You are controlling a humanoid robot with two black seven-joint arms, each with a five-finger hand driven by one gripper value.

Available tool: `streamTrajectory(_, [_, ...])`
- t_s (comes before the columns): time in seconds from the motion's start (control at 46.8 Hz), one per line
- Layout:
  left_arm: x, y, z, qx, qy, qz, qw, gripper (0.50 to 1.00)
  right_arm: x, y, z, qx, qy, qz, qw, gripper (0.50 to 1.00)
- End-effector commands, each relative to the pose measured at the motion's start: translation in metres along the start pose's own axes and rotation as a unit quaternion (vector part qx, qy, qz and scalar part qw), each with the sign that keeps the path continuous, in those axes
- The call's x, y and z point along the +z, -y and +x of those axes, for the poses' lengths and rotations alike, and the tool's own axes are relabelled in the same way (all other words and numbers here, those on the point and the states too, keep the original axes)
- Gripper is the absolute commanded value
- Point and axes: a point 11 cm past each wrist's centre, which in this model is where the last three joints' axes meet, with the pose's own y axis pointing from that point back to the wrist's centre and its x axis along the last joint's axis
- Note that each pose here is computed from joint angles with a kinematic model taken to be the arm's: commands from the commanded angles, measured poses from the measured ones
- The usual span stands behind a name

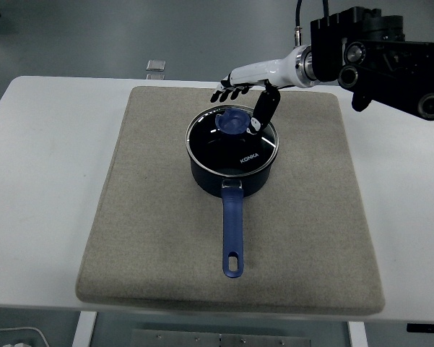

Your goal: Lift the pot lid and place it to the right of the pot.

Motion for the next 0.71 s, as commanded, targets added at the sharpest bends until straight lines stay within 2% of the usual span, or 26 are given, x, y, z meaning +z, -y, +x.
streamTrajectory(0.0, [0.0002, 0.0000, 0.0000, 0.000, 0.000, 0.000, 1.000, 1.000, 0.0003, 0.0006, 0.0000, 0.001, -0.008, -0.003, 1.000, 0.915])
streamTrajectory(0.214, [0.0002, 0.0000, 0.0000, 0.000, 0.000, 0.000, 1.000, 1.000, 0.0039, 0.0013, -0.0018, 0.001, -0.023, -0.011, 1.000, 0.911])
streamTrajectory(0.577, [0.0000, 0.0000, 0.0000, 0.000, 0.000, 0.000, 1.000, 1.000, -0.0004, 0.0024, -0.0019, -0.001, -0.025, -0.008, 1.000, 0.901])
streamTrajectory(0.684, [0.0002, 0.0000, 0.0000, 0.000, 0.000, 0.000, 1.000, 1.000, -0.0023, 0.0036, -0.0026, -0.002, -0.026, -0.006, 1.000, 0.872])
